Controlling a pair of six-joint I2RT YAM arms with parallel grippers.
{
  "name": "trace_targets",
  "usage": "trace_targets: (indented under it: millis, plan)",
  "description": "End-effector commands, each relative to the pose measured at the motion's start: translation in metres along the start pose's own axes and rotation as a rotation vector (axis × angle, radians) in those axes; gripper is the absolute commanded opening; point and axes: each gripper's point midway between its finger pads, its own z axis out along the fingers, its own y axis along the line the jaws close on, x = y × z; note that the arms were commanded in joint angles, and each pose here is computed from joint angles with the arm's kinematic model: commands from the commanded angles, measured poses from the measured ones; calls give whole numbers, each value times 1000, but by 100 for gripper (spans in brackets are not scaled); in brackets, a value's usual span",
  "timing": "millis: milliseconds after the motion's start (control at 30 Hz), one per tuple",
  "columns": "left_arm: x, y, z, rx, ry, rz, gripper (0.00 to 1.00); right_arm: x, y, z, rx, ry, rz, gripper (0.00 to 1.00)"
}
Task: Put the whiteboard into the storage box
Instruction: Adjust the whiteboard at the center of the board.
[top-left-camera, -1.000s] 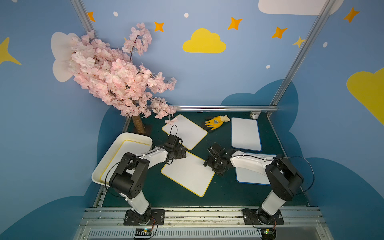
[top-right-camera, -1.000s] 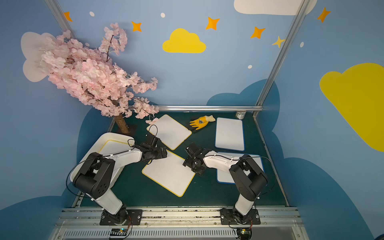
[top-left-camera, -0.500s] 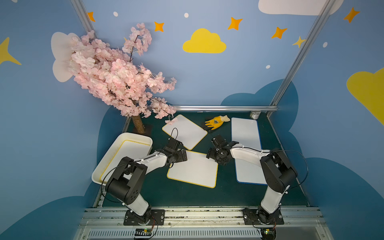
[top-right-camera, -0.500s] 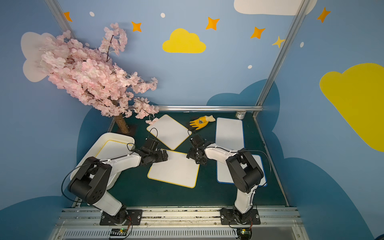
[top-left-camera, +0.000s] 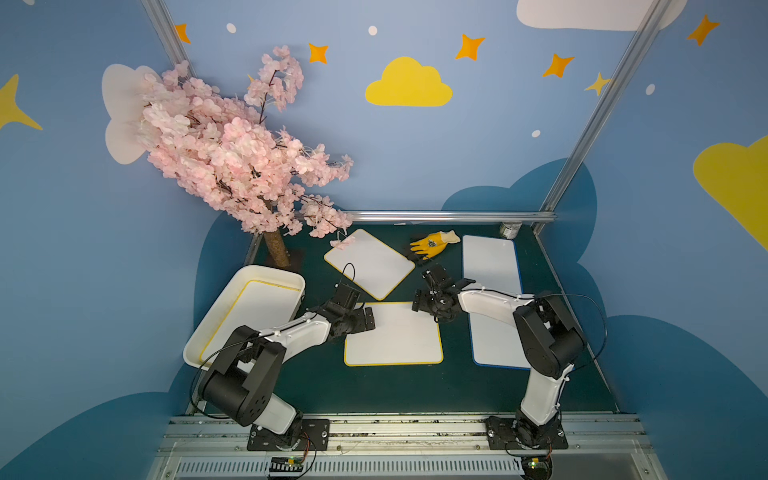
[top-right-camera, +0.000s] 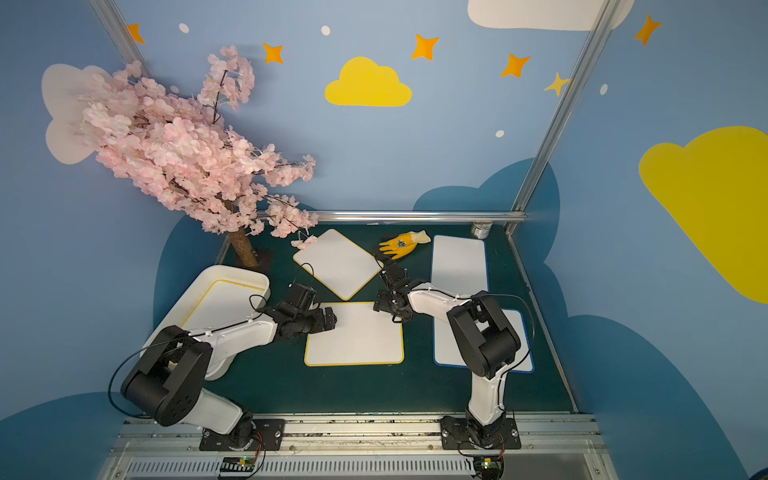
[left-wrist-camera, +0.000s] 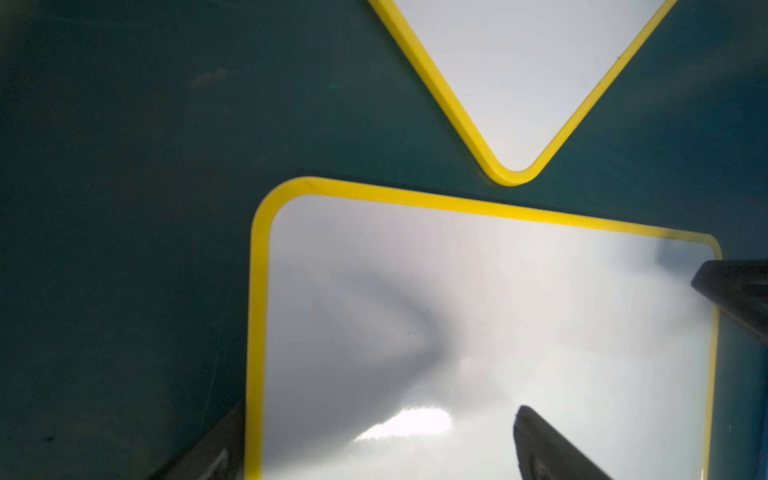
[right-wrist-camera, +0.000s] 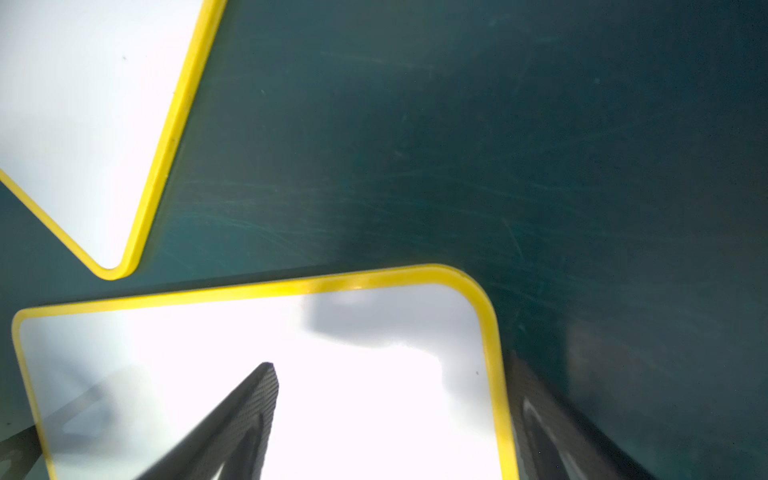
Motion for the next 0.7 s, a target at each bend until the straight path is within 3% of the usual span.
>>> trace_targets:
  millis: [0, 300, 667]
  plan:
    - [89, 15, 10, -18, 339, -66, 100, -12, 23, -2, -62, -58, -80, 86]
    - [86, 23, 19, -64, 346, -111, 100, -28, -3, -31, 58, -189, -174, 87]
    - [81, 23, 20, -117, 363, -138, 99, 13, -43, -44, 135, -288, -50, 87]
